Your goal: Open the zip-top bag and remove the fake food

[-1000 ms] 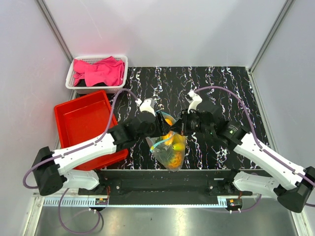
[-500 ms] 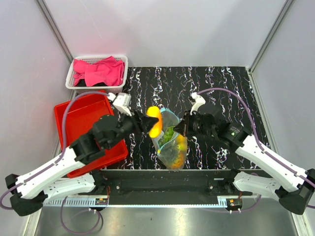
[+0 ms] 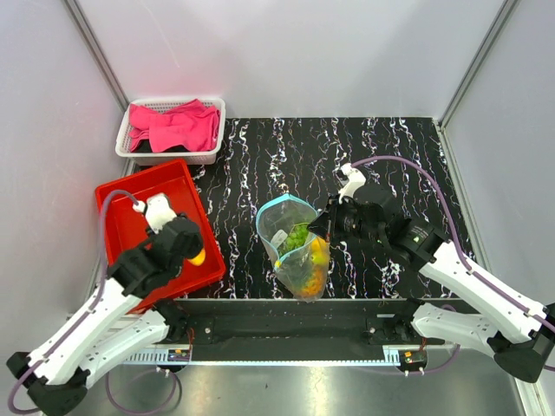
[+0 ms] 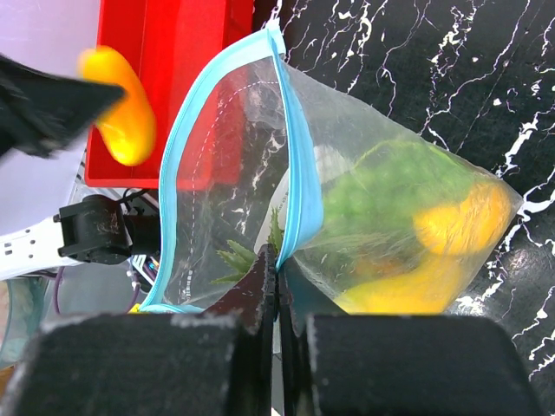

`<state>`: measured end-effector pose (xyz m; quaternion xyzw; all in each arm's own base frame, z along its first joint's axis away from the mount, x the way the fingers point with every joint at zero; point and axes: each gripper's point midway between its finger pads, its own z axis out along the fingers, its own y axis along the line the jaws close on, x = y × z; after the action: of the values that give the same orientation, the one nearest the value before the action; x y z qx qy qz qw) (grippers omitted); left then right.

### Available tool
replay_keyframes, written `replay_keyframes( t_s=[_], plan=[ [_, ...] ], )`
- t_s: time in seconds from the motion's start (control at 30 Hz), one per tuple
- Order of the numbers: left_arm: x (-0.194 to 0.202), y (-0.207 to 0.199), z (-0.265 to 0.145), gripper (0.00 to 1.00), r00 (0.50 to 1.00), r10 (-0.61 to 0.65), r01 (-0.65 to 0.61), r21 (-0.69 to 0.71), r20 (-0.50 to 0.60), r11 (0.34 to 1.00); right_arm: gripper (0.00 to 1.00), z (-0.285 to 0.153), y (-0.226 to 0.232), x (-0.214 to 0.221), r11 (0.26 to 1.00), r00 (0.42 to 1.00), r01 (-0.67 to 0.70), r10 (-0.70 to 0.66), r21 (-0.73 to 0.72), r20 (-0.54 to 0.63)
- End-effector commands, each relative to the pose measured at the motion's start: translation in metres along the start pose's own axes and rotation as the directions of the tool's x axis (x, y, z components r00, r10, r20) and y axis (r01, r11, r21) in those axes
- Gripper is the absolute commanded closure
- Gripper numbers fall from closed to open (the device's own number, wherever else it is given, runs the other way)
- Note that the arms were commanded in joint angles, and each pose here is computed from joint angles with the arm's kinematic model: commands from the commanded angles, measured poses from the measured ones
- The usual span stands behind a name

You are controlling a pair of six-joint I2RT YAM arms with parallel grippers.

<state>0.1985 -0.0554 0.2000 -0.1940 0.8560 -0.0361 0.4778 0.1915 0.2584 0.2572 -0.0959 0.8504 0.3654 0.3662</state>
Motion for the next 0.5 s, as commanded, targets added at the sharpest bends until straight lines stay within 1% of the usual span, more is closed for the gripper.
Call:
replay_keyframes(
  t_s=[0.0,0.03,0.13,0.17,0.3,0.4,0.47],
  plan=[
    [0.027,0.023,0.020,1.00,0.998,-0.056,0.052,-0.106,-0.032,0.993,1.00,-0.006,0.007,-0.006,0.999,0.999,0.026,-0.025,-0.032,0.032],
    [0.033,0.027,0.026,1.00,0.997,-0.068,0.063,-0.133,-0.034,0.989,1.00,-0.006,0.007,-0.006,0.999,0.999,0.028,-0.027,-0.033,0.031],
    [0.033,0.034,0.042,1.00,0.997,-0.074,0.071,-0.199,-0.007,0.977,1.00,-0.005,0.008,-0.005,0.999,0.999,0.029,-0.028,-0.039,0.021],
    [0.037,0.036,0.048,1.00,0.998,-0.066,0.060,-0.222,-0.018,0.973,1.00,-0.005,0.009,-0.005,0.999,0.999,0.026,-0.026,-0.042,0.023],
    [0.049,0.028,0.070,1.00,0.994,-0.097,0.083,-0.211,-0.055,0.974,1.00,-0.005,0.013,-0.004,0.998,1.000,0.026,-0.025,-0.060,0.013],
    [0.056,0.029,0.082,0.95,0.994,-0.093,0.077,-0.213,-0.065,0.974,1.00,-0.006,0.014,-0.005,0.998,0.999,0.026,-0.025,-0.064,0.020],
    [0.060,0.032,0.086,0.82,0.993,-0.096,0.078,-0.224,-0.073,0.971,1.00,-0.005,0.013,-0.005,0.998,0.999,0.029,-0.028,-0.062,0.016]
  ],
)
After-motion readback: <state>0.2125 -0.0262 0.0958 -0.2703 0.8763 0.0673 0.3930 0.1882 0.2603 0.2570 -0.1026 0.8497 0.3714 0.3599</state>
